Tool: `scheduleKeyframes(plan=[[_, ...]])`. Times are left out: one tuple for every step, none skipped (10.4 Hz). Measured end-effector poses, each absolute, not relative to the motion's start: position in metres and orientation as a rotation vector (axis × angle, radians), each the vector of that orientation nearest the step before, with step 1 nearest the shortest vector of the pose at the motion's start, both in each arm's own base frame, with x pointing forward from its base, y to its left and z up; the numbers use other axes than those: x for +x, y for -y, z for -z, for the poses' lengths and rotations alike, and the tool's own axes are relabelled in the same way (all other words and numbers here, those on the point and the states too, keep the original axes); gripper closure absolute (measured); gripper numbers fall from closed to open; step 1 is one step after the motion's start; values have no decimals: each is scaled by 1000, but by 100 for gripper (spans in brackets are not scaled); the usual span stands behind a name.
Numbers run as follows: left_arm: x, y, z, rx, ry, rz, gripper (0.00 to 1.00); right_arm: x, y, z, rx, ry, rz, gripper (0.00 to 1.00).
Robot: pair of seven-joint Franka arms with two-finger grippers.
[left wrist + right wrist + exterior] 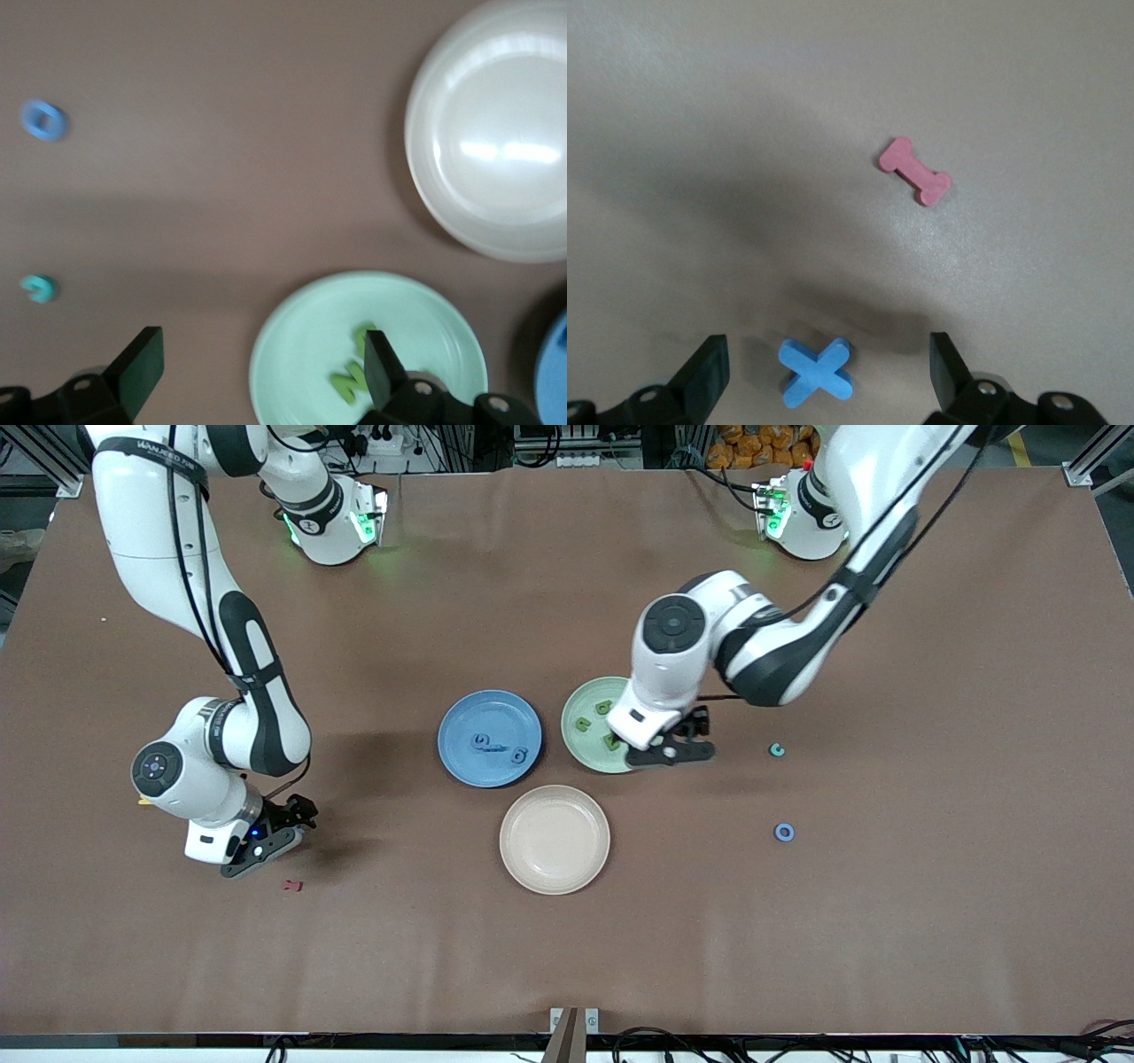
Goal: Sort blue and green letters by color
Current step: 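Return the left gripper to rest while the right gripper grasps the x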
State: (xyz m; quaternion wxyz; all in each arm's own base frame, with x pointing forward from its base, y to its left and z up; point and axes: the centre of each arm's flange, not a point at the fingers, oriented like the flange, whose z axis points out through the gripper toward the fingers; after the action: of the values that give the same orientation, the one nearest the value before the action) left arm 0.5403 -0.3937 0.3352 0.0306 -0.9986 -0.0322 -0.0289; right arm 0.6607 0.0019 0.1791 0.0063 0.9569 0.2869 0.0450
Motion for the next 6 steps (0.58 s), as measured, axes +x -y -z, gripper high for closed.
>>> scheduleKeyframes(plan=[[564,368,-362,-3075,123,140,0,657,0,-174,2982,-905,-149,0],[582,342,-380,-3071,129,175,0,653,2,-169,2977,-912,-145,0],[594,320,-392,-3063,96,196,0,651,3,-167,2977,-914,-139,0],[600,299,-402,-3030,-10,191,0,650,3,-166,2975,-915,-141,0],[603,283,-413,-3009,-119,157,0,649,4,-166,2974,-915,-144,0],[605,262,-426,-3015,-172,102,0,650,3,-166,2972,-915,-148,0]])
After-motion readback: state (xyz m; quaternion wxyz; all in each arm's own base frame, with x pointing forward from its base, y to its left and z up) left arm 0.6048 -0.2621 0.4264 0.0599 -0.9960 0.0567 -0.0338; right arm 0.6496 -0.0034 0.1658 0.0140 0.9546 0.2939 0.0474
